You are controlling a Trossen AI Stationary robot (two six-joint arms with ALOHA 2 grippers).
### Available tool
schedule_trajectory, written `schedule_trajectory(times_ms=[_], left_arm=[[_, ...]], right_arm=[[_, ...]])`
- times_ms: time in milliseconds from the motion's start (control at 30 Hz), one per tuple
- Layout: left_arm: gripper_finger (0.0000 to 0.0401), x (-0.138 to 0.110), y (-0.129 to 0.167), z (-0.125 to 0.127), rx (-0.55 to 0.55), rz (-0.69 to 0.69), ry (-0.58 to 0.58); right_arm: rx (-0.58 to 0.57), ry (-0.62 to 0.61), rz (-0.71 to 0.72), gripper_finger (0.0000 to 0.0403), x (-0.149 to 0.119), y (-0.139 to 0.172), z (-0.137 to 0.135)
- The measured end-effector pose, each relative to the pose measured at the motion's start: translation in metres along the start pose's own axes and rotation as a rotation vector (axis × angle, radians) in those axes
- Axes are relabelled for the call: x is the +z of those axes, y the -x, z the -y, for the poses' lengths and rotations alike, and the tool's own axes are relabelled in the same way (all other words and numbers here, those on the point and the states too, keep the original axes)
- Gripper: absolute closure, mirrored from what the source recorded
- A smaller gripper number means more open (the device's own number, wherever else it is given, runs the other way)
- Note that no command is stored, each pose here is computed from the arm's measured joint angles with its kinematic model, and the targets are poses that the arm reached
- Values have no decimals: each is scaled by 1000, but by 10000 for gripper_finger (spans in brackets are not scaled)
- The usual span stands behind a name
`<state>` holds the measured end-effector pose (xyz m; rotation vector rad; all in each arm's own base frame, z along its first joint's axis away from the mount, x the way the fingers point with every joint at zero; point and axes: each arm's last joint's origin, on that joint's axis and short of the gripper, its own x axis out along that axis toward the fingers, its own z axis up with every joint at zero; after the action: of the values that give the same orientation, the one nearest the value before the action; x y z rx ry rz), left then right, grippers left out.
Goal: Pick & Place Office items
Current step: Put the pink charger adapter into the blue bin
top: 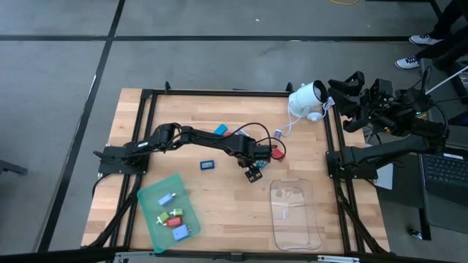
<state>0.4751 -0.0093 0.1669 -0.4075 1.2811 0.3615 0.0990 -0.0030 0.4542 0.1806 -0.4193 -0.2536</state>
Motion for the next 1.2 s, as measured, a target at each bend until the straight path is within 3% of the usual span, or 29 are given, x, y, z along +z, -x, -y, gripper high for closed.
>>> schedule_trajectory(times_ms=[167, 433, 667, 967, 1200], left_arm=[[107, -1, -18, 2, -10, -30, 9], [112, -3, -23, 6, 18, -18, 23], [160, 1, -21, 4, 18, -15, 34], [187, 5, -21, -1, 2, -12, 46], [257, 6, -21, -2, -7, -12, 47]], right_arm=[[0, 0, -1, 247, 0, 0, 0], [-1, 2, -7, 247, -1, 0, 0], [-1, 6, -7, 247, -1, 0, 0], [-1, 7, -7, 247, -1, 0, 0], [-2, 7, -7, 247, -1, 0, 0]])
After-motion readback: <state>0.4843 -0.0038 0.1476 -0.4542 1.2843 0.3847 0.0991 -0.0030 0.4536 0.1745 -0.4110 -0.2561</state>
